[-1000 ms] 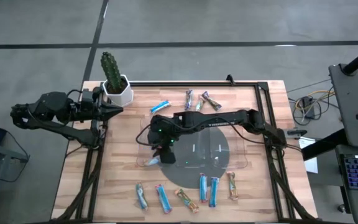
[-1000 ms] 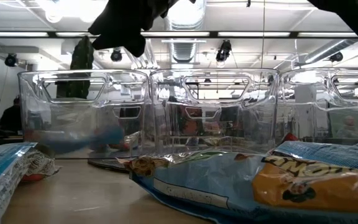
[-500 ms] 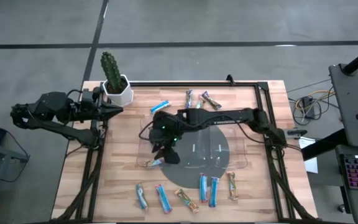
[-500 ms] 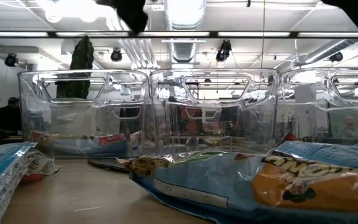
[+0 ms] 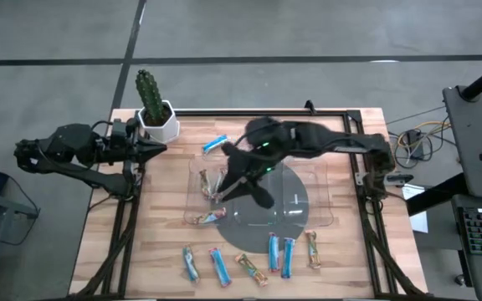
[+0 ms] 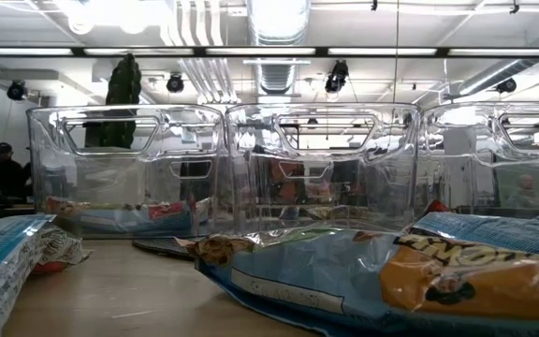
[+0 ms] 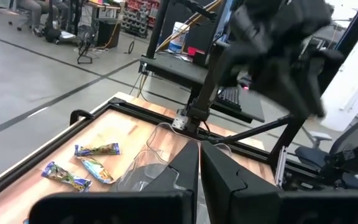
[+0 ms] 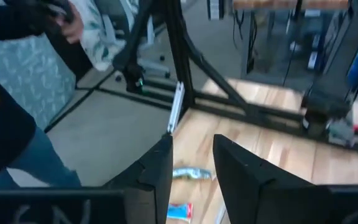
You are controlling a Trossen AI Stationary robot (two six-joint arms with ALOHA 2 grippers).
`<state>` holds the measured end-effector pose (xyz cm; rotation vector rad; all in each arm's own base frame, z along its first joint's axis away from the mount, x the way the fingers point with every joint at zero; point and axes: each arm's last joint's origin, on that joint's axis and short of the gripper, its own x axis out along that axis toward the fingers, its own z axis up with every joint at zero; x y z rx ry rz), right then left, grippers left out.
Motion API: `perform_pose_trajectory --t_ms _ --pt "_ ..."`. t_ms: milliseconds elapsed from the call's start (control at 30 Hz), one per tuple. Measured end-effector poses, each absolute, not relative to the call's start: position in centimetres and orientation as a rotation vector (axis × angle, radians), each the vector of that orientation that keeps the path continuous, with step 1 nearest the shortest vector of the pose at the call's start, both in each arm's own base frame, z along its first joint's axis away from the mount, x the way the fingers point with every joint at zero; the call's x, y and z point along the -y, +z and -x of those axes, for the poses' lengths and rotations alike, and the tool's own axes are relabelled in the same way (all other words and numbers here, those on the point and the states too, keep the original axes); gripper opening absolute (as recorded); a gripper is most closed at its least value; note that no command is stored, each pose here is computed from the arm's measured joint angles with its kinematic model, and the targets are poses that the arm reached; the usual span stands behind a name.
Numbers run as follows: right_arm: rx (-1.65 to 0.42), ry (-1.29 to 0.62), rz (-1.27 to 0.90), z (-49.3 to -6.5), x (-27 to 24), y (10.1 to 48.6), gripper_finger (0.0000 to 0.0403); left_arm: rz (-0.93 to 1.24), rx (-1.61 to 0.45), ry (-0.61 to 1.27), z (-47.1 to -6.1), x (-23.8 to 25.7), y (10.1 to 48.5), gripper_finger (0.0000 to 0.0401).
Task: Pick and place Granola Bars by type
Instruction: Put the left red granola bar into the left transparent bin
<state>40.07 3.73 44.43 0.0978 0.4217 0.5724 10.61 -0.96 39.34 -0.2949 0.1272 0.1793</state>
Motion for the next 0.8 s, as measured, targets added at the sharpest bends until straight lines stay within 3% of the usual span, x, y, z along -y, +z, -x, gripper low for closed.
perform_pose_trajectory --t_ms 367,800 --pt "-0.235 0.586 -0.065 -32.0 -3.7 51.3 0.0102 0.334 -0.127 0.183 -10.7 1.0 39.3 0.0" --pt "-0.21 0.485 -0.077 -25.7 -3.9 52.1 0.009 0.335 -0.126 0.183 -10.7 1.0 39.3 0.0"
